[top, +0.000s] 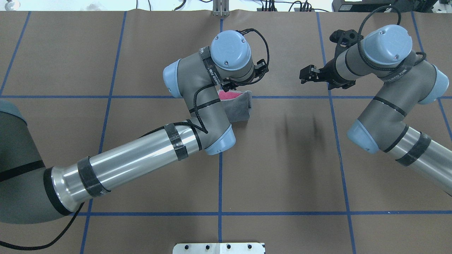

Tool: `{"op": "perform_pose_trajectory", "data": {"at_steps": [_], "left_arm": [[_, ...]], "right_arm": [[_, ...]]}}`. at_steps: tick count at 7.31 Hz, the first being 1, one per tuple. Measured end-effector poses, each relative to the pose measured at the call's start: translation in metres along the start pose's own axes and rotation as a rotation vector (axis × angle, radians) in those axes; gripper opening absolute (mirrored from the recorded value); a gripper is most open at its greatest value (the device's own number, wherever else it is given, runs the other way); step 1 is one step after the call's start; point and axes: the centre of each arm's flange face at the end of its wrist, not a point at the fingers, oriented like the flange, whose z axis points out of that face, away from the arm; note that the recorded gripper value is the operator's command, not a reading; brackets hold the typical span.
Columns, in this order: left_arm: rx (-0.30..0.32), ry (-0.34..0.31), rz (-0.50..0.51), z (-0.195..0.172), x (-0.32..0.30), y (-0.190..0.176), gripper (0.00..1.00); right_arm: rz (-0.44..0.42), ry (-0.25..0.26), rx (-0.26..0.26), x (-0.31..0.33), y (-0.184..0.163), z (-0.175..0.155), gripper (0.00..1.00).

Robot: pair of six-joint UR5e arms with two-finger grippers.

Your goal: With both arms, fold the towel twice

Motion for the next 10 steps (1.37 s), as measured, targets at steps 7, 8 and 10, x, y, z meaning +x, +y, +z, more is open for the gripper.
{"op": "perform_pose_trajectory", "data": {"at_steps": [7, 8, 10], "left_arm": [[-0.174, -0.227, 0.393, -0.099, -0.102, -0.082, 1.0], [-0.209, -0.246, 0.464, -0.121, -0.15, -0.112, 1.0], [-0.242, -0.283, 0.599, -0.164, -0.26, -0.165, 1.0]], "right_arm": [[-0.237, 0.137, -0.107, 0.068, -0.065, -0.035, 0.99], [-0.29, 0.17, -0.134, 0.095, -0.086, -0.052, 0.99], [-0.38, 0.198, -0.189, 0.174, -0.116, -0.09, 0.99]]}}
